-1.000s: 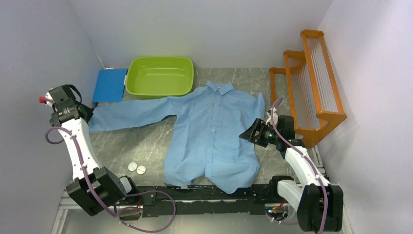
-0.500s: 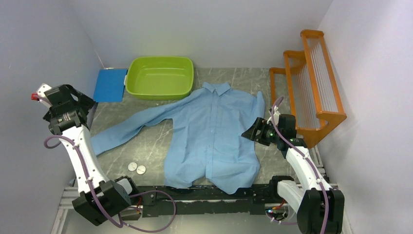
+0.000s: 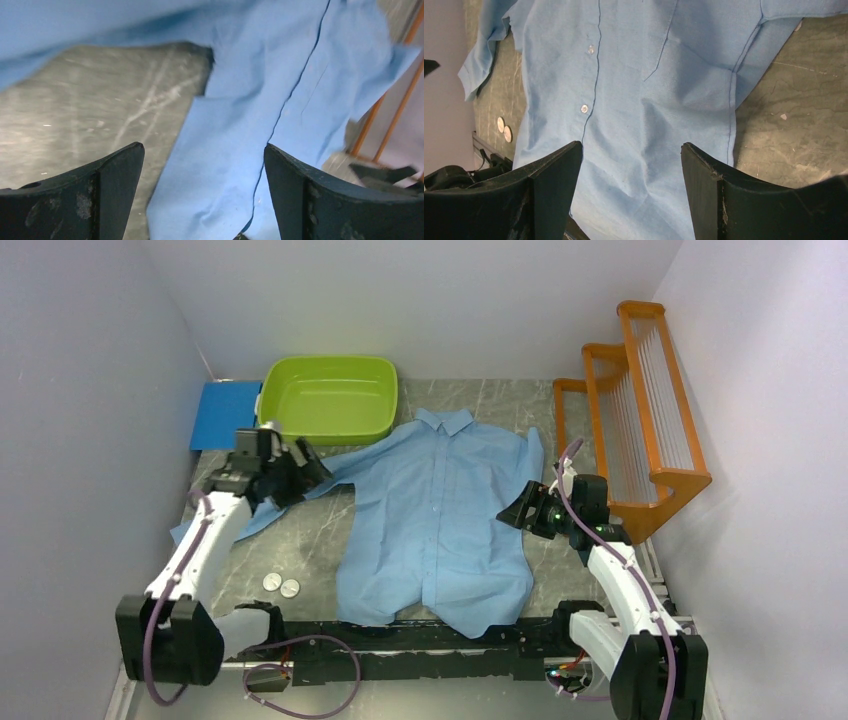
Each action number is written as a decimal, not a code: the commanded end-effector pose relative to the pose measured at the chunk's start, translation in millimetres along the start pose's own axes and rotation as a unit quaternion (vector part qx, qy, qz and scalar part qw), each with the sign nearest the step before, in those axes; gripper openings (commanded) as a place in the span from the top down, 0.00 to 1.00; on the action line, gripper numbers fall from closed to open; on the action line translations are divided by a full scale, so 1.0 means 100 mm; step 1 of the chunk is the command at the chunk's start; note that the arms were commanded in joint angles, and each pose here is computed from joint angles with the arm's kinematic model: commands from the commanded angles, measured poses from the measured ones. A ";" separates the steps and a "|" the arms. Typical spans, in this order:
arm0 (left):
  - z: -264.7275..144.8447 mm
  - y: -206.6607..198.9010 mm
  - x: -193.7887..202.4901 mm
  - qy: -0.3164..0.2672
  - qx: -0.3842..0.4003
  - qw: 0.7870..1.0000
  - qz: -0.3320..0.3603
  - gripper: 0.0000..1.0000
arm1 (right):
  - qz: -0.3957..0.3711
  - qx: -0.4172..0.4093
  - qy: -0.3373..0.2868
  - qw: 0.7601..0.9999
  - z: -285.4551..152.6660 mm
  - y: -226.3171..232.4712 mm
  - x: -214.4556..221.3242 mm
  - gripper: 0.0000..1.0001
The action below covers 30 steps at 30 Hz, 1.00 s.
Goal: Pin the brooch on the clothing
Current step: Flatten out the clothes at the center of the board.
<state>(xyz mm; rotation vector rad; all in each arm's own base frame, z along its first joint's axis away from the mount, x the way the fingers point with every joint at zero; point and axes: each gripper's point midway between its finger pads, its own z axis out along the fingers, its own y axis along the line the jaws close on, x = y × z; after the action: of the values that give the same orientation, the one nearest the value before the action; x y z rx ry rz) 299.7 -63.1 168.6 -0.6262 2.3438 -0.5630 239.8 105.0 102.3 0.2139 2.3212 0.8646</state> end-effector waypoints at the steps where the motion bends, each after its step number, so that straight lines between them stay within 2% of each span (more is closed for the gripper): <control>1: 0.33 -0.41 0.46 0.057 0.027 0.997 0.040 0.08 | -0.020 -0.002 -0.021 1.000 -0.03 0.08 -0.13 0.24; 5: 0.58 -0.57 0.97 0.100 -0.020 0.988 0.116 0.14 | -0.010 0.007 -0.023 1.000 -0.02 0.03 -0.10 0.24; 8: 0.72 -0.64 1.30 0.121 -0.051 0.977 0.168 0.23 | -0.014 0.003 -0.015 1.000 0.02 0.07 -0.03 0.24; 17: 0.75 -0.66 1.91 0.112 -0.156 0.944 0.268 0.18 | -0.056 0.068 0.013 0.996 0.17 0.21 0.18 0.27; 21: 0.78 -0.65 2.21 0.134 -0.152 0.938 0.280 0.17 | -0.060 0.093 0.046 0.993 0.28 0.22 0.43 0.27; 25: 0.83 -0.52 2.50 0.172 -0.142 0.938 0.266 0.17 | -0.016 0.112 0.073 0.991 0.36 0.12 0.66 0.27; 30: 0.74 -0.35 2.75 0.207 -0.125 0.940 0.242 0.17 | 0.052 0.135 0.055 0.988 0.32 -0.04 0.81 0.27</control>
<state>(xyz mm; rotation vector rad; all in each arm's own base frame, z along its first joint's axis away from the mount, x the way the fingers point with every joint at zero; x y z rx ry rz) 196.0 -258.0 16.4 0.0515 2.8012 -0.0734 197.2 156.2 45.2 0.2044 2.5911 0.6415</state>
